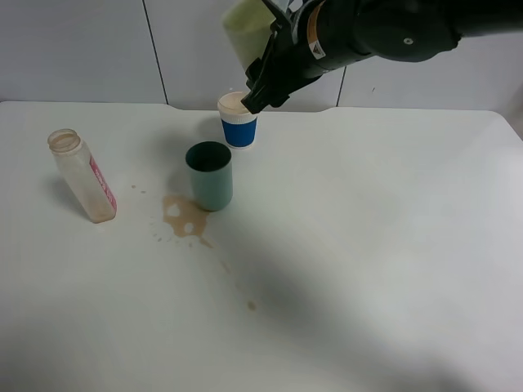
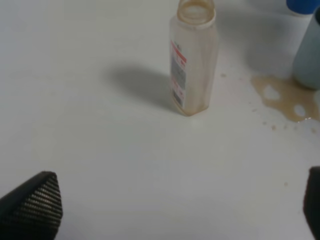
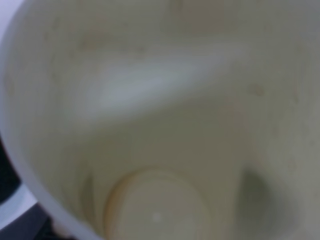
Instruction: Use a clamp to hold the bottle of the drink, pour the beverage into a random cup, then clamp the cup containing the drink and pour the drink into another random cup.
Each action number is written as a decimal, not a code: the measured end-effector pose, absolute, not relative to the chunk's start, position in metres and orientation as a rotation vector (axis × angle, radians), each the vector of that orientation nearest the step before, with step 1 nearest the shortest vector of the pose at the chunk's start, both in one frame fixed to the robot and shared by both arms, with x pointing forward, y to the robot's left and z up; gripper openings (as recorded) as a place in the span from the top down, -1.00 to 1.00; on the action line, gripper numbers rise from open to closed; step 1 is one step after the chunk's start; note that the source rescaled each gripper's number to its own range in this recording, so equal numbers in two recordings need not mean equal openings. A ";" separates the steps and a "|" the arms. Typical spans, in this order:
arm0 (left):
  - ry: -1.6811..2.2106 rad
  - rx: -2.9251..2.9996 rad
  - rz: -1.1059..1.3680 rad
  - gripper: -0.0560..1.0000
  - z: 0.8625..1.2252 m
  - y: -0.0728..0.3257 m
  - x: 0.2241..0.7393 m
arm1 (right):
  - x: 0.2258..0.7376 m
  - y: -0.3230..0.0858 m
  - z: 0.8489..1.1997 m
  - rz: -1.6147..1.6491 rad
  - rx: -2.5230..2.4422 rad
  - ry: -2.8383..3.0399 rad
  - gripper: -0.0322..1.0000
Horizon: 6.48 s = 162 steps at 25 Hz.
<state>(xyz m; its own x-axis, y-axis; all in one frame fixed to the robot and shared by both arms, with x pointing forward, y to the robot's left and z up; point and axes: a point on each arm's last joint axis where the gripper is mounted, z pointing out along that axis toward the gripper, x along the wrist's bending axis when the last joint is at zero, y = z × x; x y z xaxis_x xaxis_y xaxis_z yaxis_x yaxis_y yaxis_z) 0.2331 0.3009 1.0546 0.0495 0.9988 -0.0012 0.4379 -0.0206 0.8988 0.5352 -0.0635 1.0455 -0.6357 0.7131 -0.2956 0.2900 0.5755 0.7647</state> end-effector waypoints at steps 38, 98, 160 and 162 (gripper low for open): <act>1.491 1.565 0.930 -0.86 1.055 0.301 0.233 | 0.559 -0.134 0.940 1.195 1.156 1.875 0.94; 1.491 1.565 0.930 -0.86 1.055 0.301 0.233 | 0.571 -0.146 0.859 1.076 1.250 1.947 0.94; 1.491 1.565 0.930 -0.86 1.055 0.301 0.233 | 0.482 -0.307 1.104 0.887 1.368 1.523 -0.81; 1.491 1.565 0.930 -0.86 1.055 0.301 0.233 | 0.462 -0.317 1.117 0.855 1.397 1.479 -0.81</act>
<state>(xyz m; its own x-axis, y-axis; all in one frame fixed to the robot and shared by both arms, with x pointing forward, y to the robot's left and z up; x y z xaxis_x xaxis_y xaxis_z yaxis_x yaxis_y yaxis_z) 0.2331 0.3009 1.0546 0.0494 0.9988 -0.0015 0.4379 -0.0203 0.8988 0.4616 -0.3168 1.1167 0.0445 0.9880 -0.1478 0.3649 0.1216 0.9231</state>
